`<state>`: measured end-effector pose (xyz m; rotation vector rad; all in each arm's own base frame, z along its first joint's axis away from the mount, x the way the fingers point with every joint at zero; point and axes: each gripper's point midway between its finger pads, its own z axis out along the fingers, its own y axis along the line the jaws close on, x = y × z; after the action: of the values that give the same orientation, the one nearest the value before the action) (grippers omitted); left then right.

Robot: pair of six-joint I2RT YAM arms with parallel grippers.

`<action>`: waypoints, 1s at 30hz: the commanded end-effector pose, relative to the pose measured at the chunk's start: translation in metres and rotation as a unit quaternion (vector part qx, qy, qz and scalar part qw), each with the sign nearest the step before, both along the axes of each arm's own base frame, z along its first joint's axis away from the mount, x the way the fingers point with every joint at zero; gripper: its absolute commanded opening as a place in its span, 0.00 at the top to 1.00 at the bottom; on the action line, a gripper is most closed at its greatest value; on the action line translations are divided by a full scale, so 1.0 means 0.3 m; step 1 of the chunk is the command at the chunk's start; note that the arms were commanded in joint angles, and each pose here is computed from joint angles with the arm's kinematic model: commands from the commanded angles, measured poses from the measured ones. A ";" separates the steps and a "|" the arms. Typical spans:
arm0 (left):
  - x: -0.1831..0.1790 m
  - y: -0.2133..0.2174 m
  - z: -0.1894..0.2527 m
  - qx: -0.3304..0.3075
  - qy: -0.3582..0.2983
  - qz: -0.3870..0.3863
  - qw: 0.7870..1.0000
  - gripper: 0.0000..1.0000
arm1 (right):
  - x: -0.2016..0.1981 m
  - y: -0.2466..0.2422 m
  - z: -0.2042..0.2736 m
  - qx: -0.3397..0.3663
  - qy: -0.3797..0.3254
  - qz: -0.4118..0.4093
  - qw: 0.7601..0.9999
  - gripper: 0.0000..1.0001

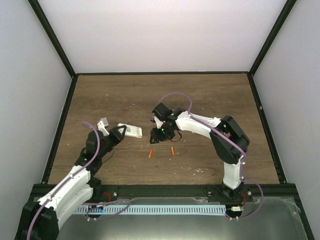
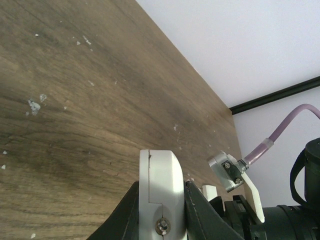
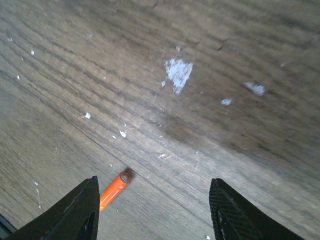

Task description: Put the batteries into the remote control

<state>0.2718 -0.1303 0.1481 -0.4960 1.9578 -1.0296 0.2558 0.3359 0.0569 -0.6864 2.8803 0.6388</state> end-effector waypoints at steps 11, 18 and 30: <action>0.012 -0.007 0.055 0.019 -0.013 -0.012 1.000 1.00 | -0.153 0.093 -0.005 0.010 0.087 0.048 0.995 0.52; 0.008 -0.014 0.061 0.019 -0.013 -0.020 1.000 1.00 | -0.163 0.100 -0.031 0.000 0.100 0.050 0.994 0.57; -0.003 -0.016 0.062 0.023 -0.011 -0.026 0.999 1.00 | -0.173 0.104 -0.076 -0.032 0.102 0.060 0.992 0.61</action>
<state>0.2687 -0.1347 0.1488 -0.4386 2.0204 -1.0036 0.2070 0.3610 0.0333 -0.8144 3.0776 0.6951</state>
